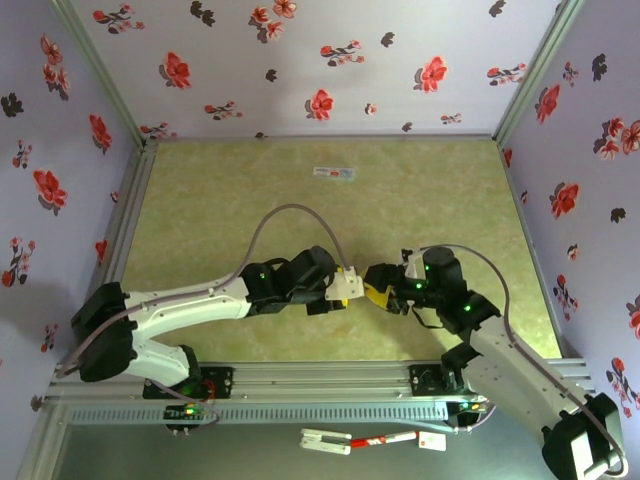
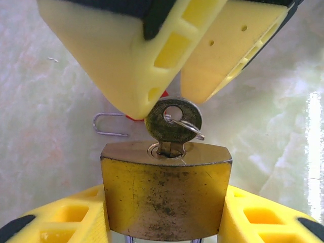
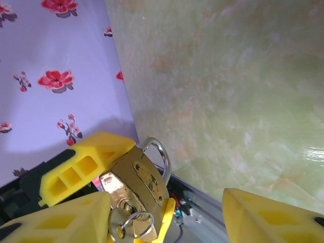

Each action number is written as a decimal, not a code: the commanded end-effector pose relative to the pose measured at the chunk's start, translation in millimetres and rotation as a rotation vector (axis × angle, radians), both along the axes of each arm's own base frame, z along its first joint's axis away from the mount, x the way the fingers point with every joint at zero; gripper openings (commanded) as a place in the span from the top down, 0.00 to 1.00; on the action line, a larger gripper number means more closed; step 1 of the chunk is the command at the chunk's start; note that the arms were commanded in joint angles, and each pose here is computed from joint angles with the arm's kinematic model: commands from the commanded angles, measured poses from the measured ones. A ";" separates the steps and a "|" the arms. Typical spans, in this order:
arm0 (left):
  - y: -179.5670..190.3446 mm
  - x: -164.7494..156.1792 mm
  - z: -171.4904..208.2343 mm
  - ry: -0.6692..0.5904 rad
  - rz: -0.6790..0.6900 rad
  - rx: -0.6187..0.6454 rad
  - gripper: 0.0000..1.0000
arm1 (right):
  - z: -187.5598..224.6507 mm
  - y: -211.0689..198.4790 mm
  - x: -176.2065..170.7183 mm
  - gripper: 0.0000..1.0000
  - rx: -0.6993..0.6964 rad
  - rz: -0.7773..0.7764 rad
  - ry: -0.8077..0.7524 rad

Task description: Unlock with the key

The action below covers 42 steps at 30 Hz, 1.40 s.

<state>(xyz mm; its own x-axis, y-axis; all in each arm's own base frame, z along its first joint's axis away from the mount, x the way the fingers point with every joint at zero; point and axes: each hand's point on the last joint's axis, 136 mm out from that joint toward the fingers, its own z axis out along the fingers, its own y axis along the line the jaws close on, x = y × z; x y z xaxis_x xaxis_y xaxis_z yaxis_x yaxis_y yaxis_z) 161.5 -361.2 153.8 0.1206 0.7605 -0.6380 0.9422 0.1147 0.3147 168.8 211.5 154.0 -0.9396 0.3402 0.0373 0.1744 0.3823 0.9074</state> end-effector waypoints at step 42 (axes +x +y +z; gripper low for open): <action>-28.0 -14.6 19.2 0.183 -0.096 -0.071 0.93 | 20.3 15.1 -23.5 0.37 -0.009 0.167 -0.173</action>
<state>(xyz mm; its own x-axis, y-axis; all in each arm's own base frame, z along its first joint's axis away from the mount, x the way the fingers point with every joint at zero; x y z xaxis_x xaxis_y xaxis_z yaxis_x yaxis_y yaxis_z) 148.6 -379.6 155.8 0.0713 0.7386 -0.6704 0.9865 0.0471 0.1567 139.7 220.9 156.8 -0.9798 0.1896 -0.0631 0.0244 0.4270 0.9039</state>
